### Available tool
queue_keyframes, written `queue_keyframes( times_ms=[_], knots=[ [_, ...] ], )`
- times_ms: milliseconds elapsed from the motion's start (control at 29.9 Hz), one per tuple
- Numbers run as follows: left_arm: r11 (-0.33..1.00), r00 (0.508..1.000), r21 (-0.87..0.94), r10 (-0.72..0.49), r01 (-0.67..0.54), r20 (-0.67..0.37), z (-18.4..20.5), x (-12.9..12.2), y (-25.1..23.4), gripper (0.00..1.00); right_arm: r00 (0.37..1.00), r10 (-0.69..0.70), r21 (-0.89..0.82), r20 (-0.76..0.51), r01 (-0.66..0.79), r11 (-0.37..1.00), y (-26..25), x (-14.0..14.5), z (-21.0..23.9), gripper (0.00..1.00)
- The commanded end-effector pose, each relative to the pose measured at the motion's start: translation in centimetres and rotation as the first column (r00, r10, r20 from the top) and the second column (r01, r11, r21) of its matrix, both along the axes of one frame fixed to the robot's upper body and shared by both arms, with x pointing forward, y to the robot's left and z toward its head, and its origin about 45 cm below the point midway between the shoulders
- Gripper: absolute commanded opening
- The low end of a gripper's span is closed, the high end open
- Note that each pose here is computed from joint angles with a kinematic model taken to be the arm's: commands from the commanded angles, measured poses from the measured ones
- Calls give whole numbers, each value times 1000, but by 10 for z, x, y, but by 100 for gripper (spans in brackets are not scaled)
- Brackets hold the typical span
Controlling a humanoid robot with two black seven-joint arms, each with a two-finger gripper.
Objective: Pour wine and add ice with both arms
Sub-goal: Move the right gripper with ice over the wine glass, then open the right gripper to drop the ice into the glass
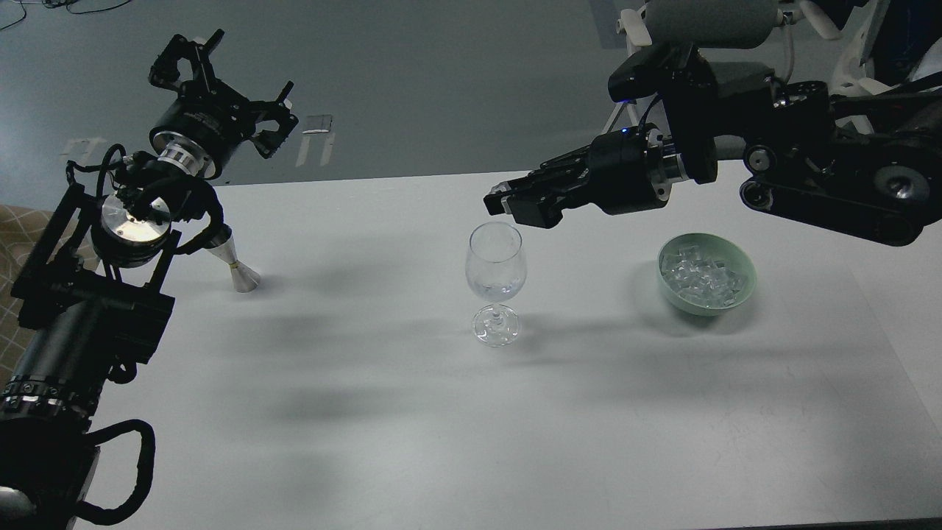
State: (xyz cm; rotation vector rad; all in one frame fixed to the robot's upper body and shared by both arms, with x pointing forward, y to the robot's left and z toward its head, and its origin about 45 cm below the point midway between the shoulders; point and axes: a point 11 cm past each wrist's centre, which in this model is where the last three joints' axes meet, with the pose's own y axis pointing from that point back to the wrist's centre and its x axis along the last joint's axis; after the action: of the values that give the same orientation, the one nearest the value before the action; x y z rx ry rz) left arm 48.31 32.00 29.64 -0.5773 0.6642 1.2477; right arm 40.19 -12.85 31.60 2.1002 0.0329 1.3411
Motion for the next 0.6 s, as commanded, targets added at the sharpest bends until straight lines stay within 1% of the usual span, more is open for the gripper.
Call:
queue_keyframes(
  times_ms=[0,334,568],
  knots=[
    [1000,1000,5,6,-6,4,2,0,4,97,1000,6,0,-12,-6,1000,3,-2,-5,12],
    [1000,1000,7,10,-10,2,1,-1,6,97,999,36,-1,-28,-36,999,20,-6,-16,14],
    [1000,1000,9,11,-11,7,4,0,7,97,999,29,-1,-25,-29,1000,17,-4,-15,15]
  ],
)
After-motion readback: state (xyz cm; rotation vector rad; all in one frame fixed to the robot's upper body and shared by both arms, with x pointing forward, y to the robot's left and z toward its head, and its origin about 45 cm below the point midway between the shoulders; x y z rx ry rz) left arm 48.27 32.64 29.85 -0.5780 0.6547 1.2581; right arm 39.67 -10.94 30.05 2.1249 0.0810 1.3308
